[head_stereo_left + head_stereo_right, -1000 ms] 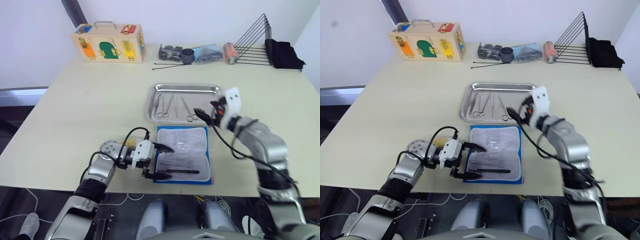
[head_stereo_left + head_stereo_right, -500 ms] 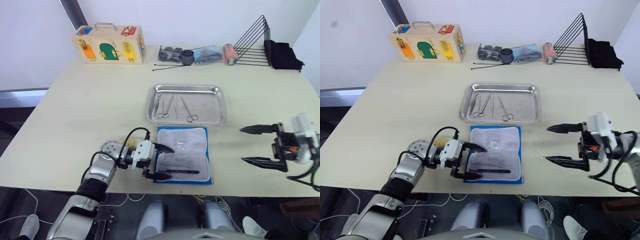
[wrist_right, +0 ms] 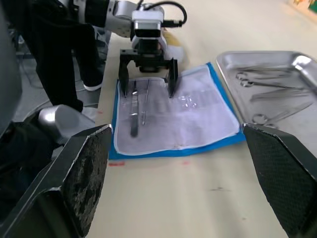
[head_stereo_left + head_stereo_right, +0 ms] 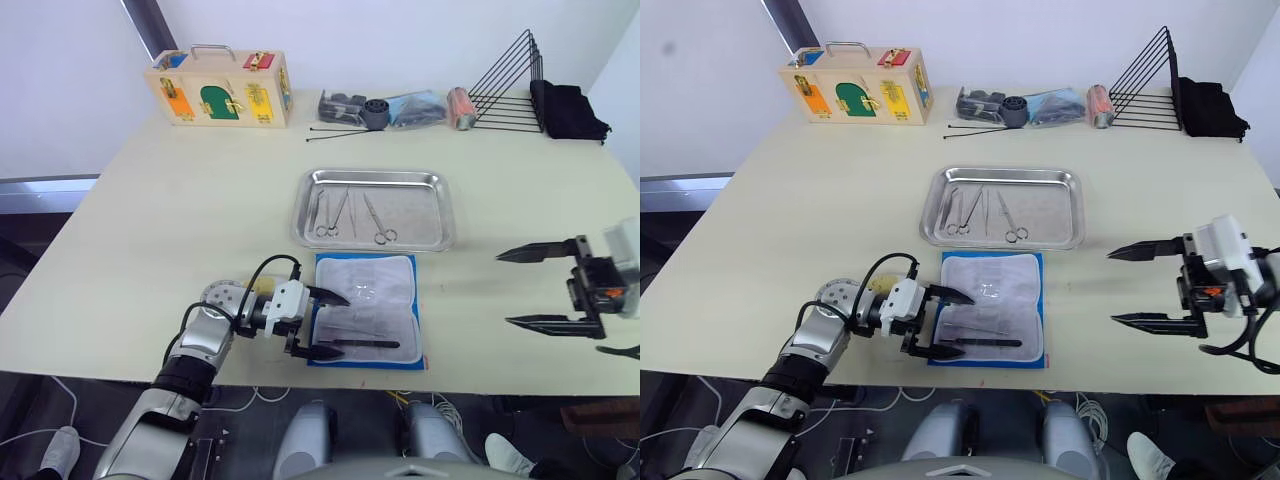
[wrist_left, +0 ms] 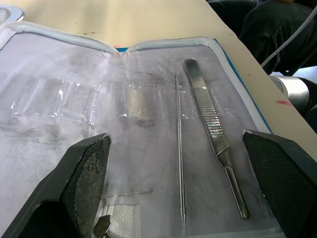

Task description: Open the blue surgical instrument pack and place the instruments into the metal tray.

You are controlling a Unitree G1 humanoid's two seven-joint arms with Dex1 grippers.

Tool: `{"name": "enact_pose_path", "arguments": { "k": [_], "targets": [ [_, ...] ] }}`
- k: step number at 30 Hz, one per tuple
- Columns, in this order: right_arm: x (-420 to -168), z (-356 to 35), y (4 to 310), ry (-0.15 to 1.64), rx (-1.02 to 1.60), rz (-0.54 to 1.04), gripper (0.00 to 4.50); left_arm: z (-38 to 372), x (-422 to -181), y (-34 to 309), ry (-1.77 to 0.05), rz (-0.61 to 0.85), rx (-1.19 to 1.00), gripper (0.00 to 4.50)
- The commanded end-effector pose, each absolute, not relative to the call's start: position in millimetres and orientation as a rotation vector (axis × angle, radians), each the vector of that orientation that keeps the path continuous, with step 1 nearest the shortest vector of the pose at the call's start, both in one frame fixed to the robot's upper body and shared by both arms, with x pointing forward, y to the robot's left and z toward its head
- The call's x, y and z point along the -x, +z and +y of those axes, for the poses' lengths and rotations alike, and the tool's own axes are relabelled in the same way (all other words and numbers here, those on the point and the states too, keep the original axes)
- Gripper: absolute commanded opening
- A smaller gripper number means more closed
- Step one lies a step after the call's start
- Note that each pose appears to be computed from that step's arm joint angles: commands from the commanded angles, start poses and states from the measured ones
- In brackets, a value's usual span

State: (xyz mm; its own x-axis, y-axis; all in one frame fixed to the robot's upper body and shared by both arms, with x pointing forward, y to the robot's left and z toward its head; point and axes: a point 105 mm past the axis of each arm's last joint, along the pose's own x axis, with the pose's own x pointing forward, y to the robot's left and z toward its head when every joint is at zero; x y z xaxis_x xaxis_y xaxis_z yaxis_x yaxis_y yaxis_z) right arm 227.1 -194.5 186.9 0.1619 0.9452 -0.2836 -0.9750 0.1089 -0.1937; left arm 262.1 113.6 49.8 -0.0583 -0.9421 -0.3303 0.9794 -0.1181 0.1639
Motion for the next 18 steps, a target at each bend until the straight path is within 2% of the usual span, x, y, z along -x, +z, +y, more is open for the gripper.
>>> {"name": "enact_pose_path", "arguments": {
  "k": [1, 10, 18],
  "targets": [
    [-233.9, -168.5, 166.4, 1.392, 0.435, 0.084, 4.4, 121.3, -249.5, 16.8, -1.655, 0.288, -0.372, 4.5],
    [-247.8, -105.1, 117.9, 1.379, 0.43, 0.052, 4.4, 120.9, -248.9, 17.4, -1.662, 0.293, -0.375, 4.5],
    [-251.3, -79.2, 86.2, 1.378, 0.462, 0.092, 4.4, 122.0, -246.2, 18.3, -1.663, 0.298, -0.374, 4.5]
  ]
}}
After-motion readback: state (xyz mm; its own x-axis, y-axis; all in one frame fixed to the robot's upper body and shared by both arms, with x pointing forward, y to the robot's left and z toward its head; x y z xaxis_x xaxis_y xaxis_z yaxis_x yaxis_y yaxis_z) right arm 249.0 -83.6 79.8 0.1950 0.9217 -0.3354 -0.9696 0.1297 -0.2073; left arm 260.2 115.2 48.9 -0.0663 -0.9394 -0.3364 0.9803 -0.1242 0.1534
